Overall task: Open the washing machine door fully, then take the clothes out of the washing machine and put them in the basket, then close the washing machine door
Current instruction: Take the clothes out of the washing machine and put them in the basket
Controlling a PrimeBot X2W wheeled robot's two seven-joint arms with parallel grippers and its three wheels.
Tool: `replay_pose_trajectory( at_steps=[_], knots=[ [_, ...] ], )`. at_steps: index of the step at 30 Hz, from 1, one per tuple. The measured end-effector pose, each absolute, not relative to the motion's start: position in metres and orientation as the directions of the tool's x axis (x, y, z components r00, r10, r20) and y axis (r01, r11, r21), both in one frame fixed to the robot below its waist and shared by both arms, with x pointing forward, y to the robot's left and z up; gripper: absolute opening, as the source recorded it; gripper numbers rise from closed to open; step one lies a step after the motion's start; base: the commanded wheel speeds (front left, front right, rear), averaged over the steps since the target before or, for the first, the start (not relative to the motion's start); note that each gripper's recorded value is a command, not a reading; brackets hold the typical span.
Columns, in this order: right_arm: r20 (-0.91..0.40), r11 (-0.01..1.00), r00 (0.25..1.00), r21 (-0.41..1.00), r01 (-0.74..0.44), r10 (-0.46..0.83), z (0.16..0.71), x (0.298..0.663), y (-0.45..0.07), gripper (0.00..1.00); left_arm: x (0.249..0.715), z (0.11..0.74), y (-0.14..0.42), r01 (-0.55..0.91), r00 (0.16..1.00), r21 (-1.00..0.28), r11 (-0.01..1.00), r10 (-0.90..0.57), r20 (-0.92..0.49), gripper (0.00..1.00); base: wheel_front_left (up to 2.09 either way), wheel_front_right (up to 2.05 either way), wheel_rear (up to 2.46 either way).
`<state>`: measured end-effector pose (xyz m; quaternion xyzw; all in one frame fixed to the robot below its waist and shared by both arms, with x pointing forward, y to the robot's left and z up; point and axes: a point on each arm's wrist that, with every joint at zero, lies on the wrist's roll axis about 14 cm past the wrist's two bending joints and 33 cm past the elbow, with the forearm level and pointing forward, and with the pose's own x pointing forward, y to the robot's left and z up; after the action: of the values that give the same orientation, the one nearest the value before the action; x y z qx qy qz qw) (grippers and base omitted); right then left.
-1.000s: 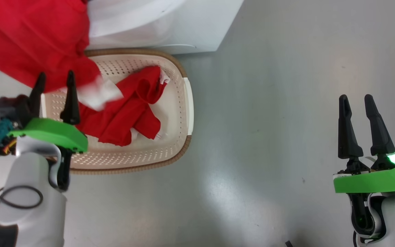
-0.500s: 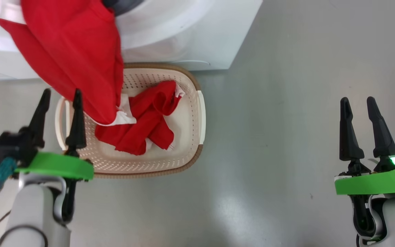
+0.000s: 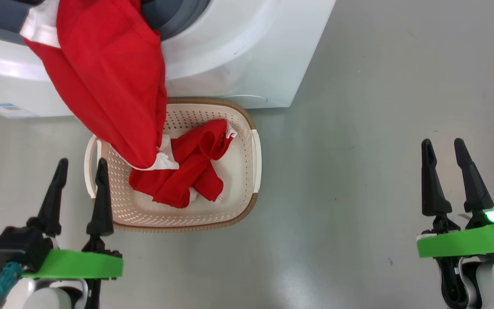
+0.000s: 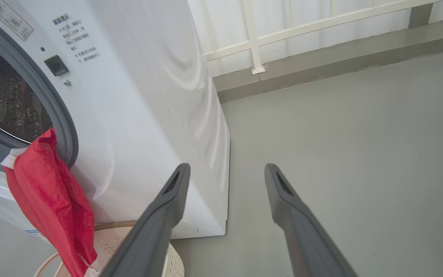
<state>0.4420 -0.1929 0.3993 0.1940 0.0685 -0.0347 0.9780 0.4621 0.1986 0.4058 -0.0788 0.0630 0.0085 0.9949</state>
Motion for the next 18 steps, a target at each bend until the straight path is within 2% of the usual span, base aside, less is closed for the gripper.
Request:
replay_pose_trajectory(
  at_steps=[12,18],
  knots=[
    [-0.152,0.923,0.987,0.371,0.099,-0.044,0.400,0.438,-0.194,1.00,0.458,0.409,0.199,-0.035,0.993,-0.170,0.985,0.015,-0.119,1.00,0.00,0.00,0.00],
    [-0.163,0.923,0.986,0.371,0.104,-0.046,0.396,0.436,-0.195,1.00,0.468,0.409,0.184,0.011,0.993,-0.187,0.982,-0.033,-0.117,1.00,0.00,0.00,0.00]
  ],
)
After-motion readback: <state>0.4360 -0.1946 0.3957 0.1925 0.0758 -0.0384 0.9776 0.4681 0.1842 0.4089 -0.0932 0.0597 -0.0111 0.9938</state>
